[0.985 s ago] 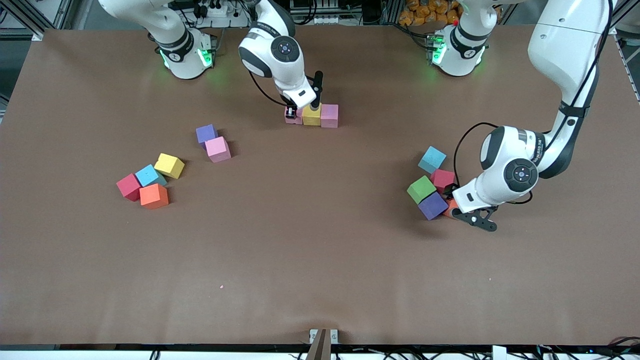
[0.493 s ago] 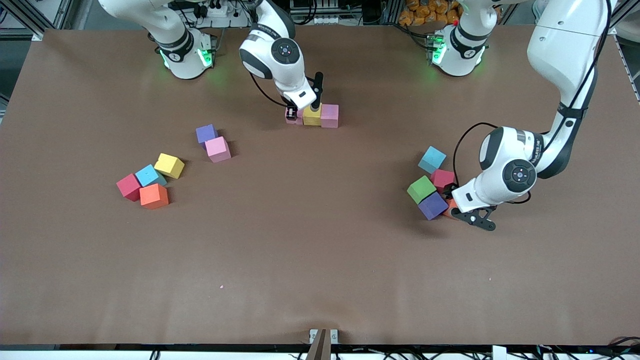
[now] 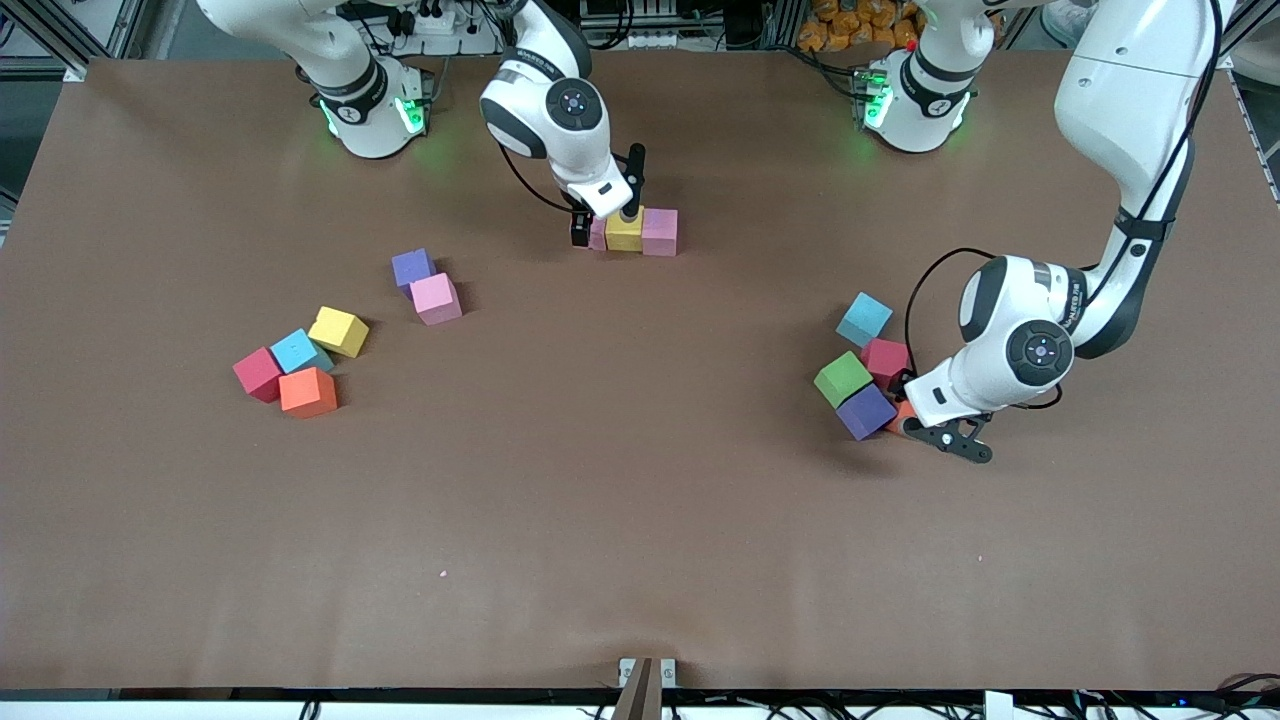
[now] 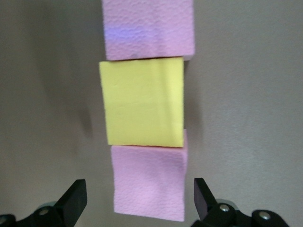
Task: Form number 2 with 11 blocks
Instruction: 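Place the pink cube by the yellow while the left gripper grasps orange, then carry the orange cube with the left gripper while the right gripper reaches orange, then place the orange cube below the pink while the right gripper grasps orange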
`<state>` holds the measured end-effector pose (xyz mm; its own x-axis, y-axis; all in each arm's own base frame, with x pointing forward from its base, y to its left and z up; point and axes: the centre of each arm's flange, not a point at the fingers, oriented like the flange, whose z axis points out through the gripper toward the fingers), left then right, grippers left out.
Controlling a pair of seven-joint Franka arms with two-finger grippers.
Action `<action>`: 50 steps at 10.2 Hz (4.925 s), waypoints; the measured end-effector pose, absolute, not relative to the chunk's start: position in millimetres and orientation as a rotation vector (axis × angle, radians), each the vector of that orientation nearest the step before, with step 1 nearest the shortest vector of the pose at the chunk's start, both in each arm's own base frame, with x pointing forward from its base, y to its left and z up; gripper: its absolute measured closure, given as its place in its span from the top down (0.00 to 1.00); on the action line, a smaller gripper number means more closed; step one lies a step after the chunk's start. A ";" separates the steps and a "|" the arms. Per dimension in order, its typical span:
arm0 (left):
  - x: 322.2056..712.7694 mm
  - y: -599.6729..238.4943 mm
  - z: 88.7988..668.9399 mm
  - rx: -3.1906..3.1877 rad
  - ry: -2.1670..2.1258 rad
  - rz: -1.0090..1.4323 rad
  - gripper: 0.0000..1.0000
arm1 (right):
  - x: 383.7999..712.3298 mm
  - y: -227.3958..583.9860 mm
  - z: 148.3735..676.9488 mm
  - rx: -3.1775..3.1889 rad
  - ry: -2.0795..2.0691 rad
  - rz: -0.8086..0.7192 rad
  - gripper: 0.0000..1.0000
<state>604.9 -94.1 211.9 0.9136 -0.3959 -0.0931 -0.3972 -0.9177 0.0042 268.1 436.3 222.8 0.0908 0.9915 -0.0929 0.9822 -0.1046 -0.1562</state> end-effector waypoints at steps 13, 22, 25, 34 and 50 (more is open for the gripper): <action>597.4 -165.5 348.0 -3.105 0.553 0.008 0.55 | 440.5 271.8 363.9 -2.665 -1.772 0.134 1.00; 459.5 -408.3 317.3 -3.178 0.132 0.217 0.56 | 478.6 73.0 313.7 -2.947 -1.223 0.095 1.00; 419.5 -457.6 285.9 -3.200 0.023 0.254 0.56 | 489.6 21.7 292.8 -2.997 -0.999 0.082 1.00; 369.1 -496.3 234.3 -3.152 0.020 0.283 0.57 | 534.3 -10.0 262.8 -3.066 -0.678 0.029 1.00; 343.3 -503.3 212.4 -3.090 0.067 0.232 0.56 | 574.0 -23.3 218.6 -3.073 -0.728 0.112 1.00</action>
<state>343.3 -503.3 212.4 0.9879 -0.0400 -0.1499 -0.0462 -0.9982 -0.0387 574.0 -23.3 218.6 0.8913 0.4474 -0.0732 0.4487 -0.8937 0.0013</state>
